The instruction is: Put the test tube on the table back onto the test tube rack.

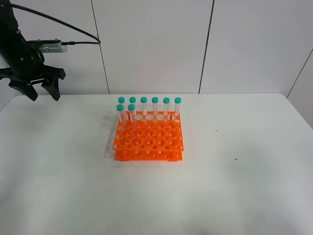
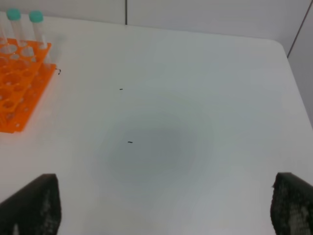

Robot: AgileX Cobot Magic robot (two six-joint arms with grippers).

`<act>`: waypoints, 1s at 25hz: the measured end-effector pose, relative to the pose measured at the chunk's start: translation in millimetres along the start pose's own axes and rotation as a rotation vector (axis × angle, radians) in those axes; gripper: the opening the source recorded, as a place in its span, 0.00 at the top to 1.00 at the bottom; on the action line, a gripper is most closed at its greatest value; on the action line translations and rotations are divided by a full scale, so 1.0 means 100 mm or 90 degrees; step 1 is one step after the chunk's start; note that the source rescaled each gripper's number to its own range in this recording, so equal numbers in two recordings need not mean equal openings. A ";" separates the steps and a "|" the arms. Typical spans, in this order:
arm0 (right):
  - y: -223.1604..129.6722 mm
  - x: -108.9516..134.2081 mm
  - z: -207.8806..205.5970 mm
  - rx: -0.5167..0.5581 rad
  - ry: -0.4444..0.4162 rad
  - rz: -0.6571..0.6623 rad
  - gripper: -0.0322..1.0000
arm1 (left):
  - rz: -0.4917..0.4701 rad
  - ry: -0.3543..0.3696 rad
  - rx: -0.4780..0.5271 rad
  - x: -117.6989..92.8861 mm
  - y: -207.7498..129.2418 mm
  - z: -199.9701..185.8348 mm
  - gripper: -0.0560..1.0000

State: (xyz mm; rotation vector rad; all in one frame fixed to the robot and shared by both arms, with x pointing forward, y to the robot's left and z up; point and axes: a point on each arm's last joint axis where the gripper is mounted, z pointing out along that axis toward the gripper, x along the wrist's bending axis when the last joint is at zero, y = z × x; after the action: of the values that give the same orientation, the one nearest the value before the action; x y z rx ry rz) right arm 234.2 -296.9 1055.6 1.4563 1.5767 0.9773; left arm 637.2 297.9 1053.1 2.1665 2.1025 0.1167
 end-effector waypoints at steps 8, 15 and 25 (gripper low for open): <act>0.00 0.00 0.00 0.000 0.000 0.000 0.06 | -0.001 -0.002 0.057 -0.02 -0.61 -0.07 0.02; 0.00 0.00 0.00 0.000 0.001 0.000 0.06 | 0.001 -0.002 0.057 -0.06 -1.70 -0.33 0.02; 0.00 0.00 0.00 0.000 0.001 0.000 0.06 | 0.001 -0.001 -0.096 -0.10 -3.12 -0.33 0.03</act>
State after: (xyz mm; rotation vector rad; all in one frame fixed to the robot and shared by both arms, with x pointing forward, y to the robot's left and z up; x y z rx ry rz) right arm 234.2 -296.8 1055.6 1.4566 1.5770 0.9786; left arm 323.2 297.8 1042.8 2.0795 2.0201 0.2645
